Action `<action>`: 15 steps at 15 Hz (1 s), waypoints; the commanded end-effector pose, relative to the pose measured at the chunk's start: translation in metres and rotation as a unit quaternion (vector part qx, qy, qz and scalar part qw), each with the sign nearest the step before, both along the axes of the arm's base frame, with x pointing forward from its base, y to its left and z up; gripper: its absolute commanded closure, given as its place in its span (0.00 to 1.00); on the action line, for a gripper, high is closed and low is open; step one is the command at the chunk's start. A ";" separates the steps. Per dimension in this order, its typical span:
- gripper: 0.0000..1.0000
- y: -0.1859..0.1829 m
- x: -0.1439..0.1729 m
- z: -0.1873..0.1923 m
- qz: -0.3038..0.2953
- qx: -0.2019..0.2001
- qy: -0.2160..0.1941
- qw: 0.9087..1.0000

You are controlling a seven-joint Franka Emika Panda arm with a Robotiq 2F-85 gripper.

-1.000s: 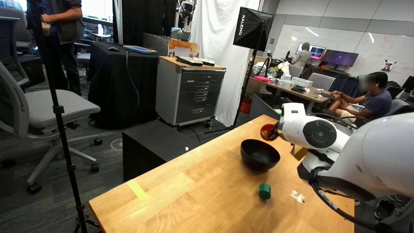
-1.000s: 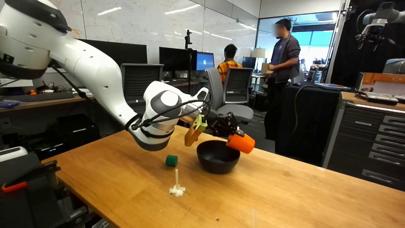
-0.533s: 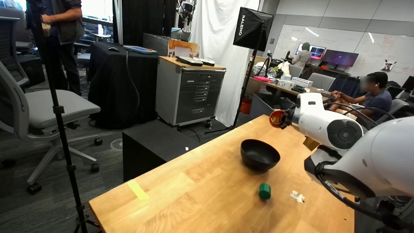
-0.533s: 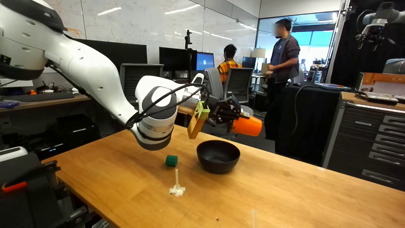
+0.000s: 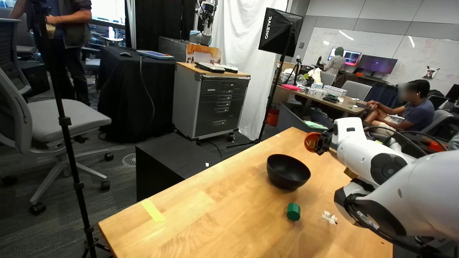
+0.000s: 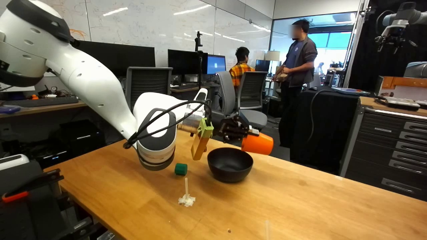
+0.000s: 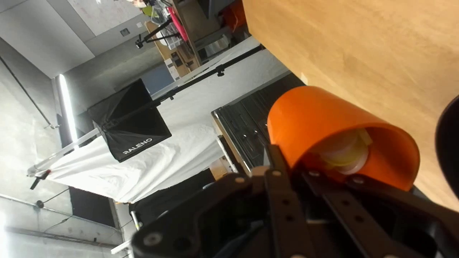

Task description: Pour the contents in the orange cup into the black bowl

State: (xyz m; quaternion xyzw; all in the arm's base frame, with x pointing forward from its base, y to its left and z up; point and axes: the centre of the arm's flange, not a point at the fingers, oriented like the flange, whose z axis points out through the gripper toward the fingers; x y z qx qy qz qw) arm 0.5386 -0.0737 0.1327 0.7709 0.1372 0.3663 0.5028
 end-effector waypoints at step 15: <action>0.97 0.034 0.006 -0.042 0.078 -0.002 -0.014 0.997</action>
